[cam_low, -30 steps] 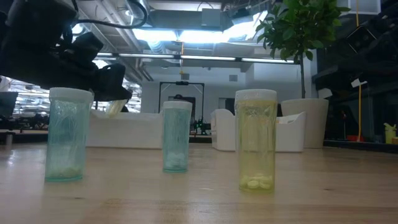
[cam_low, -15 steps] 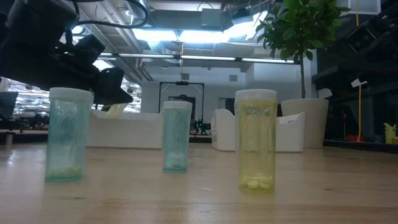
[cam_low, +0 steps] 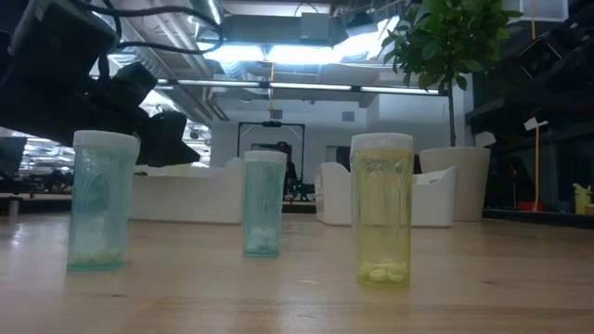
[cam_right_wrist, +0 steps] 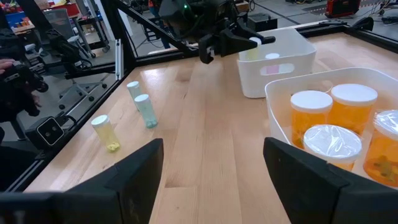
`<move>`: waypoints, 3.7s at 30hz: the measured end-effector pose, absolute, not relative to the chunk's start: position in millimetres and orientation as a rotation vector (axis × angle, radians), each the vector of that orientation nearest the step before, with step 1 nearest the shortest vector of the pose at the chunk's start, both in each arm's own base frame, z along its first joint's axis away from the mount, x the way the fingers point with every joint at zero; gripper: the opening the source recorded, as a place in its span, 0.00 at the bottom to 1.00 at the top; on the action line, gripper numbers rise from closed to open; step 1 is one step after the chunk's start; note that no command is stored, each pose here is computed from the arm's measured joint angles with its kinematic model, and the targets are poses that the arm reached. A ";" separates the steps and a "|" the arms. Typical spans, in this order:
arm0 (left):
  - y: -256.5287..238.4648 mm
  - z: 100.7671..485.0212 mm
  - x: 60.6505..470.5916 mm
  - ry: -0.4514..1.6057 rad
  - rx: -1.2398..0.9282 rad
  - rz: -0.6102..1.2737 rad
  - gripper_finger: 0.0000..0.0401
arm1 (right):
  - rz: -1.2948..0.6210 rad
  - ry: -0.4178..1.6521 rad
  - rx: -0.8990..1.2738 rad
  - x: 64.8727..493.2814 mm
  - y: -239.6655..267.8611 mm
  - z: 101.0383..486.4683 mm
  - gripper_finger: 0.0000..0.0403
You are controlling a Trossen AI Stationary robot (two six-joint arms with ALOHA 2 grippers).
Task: Pick and place medicine bottles into bin by pill shape (circle, oval)
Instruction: Put the top yellow pill bottle into the left white bin
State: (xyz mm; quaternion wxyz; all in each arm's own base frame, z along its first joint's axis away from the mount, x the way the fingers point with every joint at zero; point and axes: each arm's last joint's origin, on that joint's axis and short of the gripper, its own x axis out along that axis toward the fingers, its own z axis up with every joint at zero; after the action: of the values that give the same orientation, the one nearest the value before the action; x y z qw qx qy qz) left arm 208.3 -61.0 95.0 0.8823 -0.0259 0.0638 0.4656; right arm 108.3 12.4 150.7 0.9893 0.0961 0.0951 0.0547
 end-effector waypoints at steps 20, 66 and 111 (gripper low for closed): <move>-65.3 119.8 218.1 0.083 0.013 0.944 0.39 | 0.110 0.191 0.193 108.3 12.4 150.7 0.69; 17.2 289.1 268.8 0.748 0.088 0.586 0.47 | 0.110 0.191 0.193 108.3 12.4 150.7 0.69; 106.3 274.7 230.2 1.207 -0.134 0.023 0.47 | 0.110 0.191 0.193 108.3 12.4 150.8 0.69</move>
State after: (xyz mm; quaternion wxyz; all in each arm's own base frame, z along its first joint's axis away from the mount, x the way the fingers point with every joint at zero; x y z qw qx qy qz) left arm 230.2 106.3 274.7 0.8212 -0.0631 0.5671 0.0110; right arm 108.3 12.4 150.8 0.9893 0.0961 0.0950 0.0547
